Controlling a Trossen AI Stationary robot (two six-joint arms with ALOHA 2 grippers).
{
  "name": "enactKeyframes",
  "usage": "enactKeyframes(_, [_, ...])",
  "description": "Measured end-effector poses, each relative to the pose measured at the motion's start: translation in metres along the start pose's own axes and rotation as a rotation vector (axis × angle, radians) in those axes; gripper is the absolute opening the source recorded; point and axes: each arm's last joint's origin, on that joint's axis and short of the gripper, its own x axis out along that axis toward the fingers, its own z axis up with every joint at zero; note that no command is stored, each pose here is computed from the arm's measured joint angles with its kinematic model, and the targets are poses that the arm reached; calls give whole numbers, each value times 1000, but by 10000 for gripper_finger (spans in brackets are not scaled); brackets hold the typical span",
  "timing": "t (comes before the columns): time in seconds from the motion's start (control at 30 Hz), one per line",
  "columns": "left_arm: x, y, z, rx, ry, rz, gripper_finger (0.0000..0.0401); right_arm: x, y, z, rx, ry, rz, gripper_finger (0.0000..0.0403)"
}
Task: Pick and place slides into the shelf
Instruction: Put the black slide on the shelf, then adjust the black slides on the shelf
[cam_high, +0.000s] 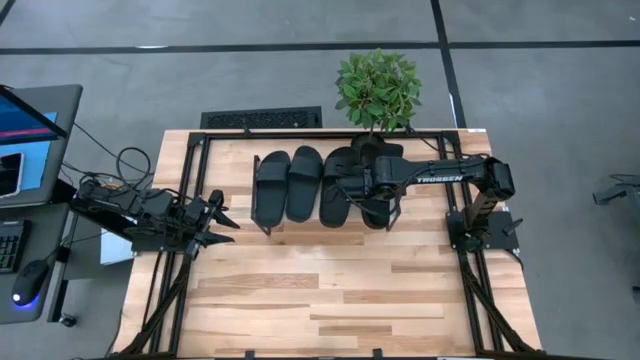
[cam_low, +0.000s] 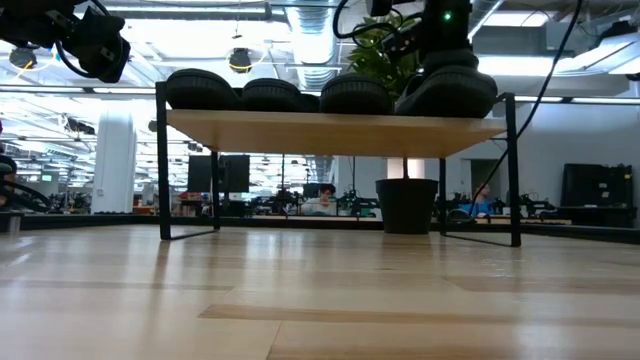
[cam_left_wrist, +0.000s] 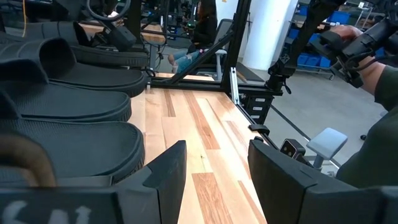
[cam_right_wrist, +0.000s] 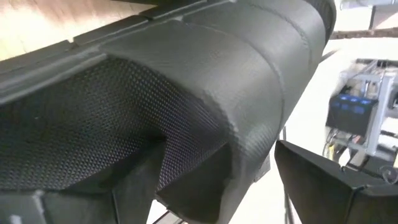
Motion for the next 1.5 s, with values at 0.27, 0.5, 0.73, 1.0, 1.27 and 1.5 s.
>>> enactKeyframes(0.27, [0, 0, 0, 1, 0, 0, 160, -5, 7, -1, -65, -19, -8, 306])
enactKeyframes(0.5, [0, 0, 0, 1, 0, 0, 160, -14, 0, -9, -37, -57, 11, 306])
enactKeyframes(0.73, [0, 0, 0, 16, 0, 1, 160, -32, -9, -23, 3, -147, 25, 306])
enactKeyframes(1.0, [0, 0, 0, 16, -1, 6, 160, -42, -7, -31, -11, -179, 44, 306])
enactKeyframes(1.27, [0, 0, 0, 16, 0, 6, 160, -48, 2, -37, -63, -181, 40, 306])
enactKeyframes(1.5, [0, 0, 0, 15, 2, 6, 160, -67, -4, -57, -27, -271, 41, 306])
